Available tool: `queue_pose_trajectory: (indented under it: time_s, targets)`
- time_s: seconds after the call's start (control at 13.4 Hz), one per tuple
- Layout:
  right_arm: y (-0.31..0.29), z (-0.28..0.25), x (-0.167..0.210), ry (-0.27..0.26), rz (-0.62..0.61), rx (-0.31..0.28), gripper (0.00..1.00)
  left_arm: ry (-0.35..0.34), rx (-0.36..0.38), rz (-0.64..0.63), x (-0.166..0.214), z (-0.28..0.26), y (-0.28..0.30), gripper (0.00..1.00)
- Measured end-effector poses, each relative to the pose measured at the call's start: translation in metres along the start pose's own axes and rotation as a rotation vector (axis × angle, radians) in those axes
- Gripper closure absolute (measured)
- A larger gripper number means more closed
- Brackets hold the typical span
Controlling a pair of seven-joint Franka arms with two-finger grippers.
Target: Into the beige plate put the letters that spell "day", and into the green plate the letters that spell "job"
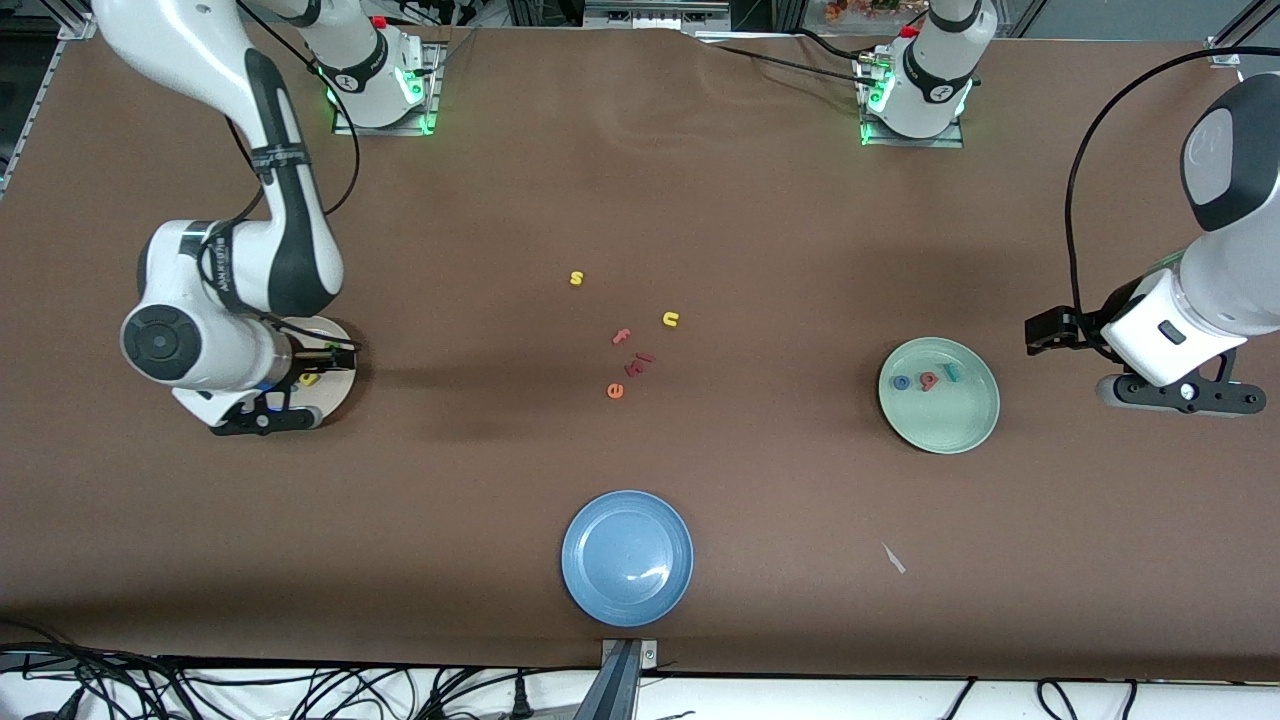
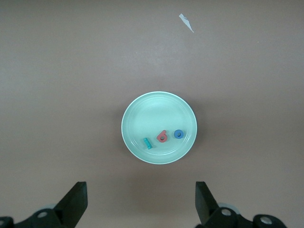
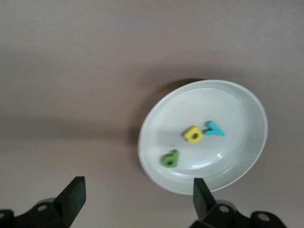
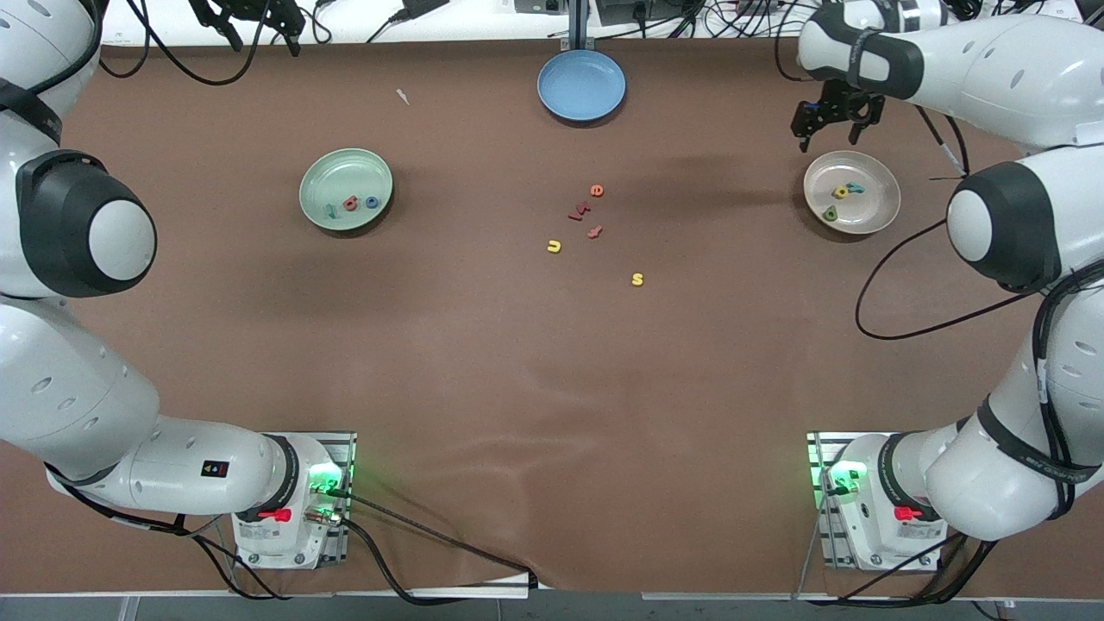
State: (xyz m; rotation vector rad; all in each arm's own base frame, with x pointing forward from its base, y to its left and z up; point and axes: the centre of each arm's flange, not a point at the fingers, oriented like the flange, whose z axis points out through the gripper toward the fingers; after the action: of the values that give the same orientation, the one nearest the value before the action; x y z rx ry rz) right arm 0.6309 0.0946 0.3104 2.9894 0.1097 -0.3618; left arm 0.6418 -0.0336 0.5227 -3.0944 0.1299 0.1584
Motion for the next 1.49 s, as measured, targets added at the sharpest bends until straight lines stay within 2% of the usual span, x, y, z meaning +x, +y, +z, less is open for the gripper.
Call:
queue_pose_trajectory:
  time_s: [0.37,0.67,1.04,1.49]
  targets:
    - [-0.047,-0.012,-0.012,-0.049,0.037,-0.016,0.0,-0.036,-0.001,0.023,-0.005,0.002,0.007,0.0]
    - [-0.066,-0.052,-0.033,-0.019,-0.007,0.02,0.0,-0.041,-0.002,0.049,-0.008,-0.003,0.014,0.0]
    - [-0.021,-0.126,-0.091,0.046,-0.009,0.053,0.0,-0.033,-0.002,0.062,-0.011,-0.009,0.014,0.0]
    - [0.051,-0.183,-0.15,0.028,-0.012,0.039,0.0,-0.037,-0.003,0.081,-0.012,-0.007,0.011,0.0]
